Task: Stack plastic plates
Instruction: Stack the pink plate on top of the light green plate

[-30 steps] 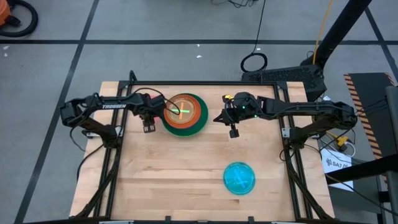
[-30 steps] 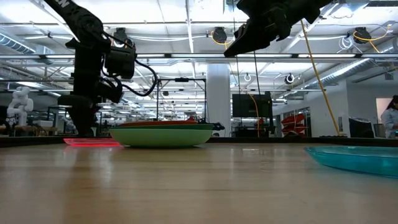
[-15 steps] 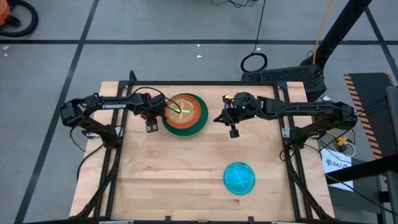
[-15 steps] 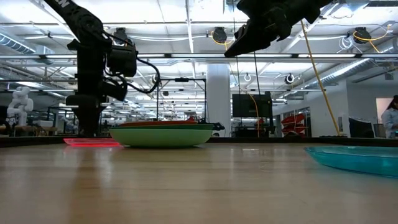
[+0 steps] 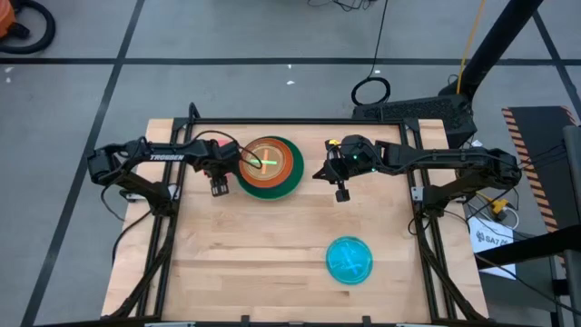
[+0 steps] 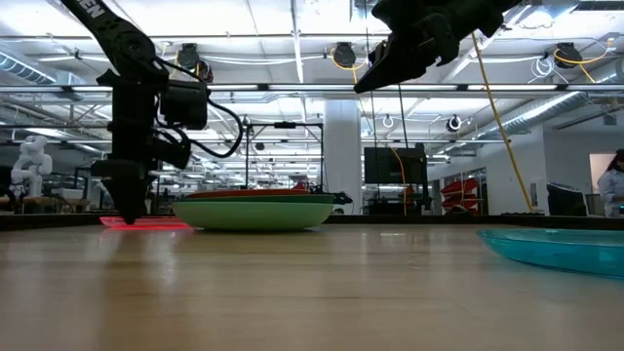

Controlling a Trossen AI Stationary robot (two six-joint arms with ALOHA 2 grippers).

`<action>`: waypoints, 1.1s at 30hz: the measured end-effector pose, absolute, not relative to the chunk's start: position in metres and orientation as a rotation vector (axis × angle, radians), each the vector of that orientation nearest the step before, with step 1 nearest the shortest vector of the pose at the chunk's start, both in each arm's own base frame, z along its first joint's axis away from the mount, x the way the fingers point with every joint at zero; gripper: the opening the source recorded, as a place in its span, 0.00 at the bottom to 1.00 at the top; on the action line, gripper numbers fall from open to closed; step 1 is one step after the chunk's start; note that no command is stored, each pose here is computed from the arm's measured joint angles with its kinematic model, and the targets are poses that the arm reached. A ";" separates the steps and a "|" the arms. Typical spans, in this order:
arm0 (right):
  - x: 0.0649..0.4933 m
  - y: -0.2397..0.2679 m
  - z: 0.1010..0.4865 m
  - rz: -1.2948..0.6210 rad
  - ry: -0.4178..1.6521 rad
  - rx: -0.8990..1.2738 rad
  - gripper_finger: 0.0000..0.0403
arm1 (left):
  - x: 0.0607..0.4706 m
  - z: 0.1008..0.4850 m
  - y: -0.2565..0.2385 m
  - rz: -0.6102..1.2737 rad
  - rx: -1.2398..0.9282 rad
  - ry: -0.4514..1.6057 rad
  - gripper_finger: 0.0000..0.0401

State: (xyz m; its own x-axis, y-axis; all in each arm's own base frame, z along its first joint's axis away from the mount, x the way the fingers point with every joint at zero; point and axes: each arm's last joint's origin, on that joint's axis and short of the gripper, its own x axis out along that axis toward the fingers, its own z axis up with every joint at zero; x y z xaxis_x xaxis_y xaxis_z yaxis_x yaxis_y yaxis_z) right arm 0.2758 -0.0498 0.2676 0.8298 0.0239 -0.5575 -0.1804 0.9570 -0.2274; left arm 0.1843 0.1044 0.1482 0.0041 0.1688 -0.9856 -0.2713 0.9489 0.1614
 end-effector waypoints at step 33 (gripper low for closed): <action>0.276 -0.050 0.268 0.107 0.584 -0.267 0.02 | 0.176 0.144 0.114 0.352 -0.091 1.540 0.44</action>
State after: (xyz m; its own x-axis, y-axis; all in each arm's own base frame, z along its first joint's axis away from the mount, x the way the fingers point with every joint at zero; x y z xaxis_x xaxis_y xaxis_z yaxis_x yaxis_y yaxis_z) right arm 0.2758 -0.0497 0.2676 0.8297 0.0241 -0.5576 -0.1746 0.9601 -0.2183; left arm 0.1755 0.1145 0.1444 -0.0083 0.1659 -0.9861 -0.2790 0.9466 0.1617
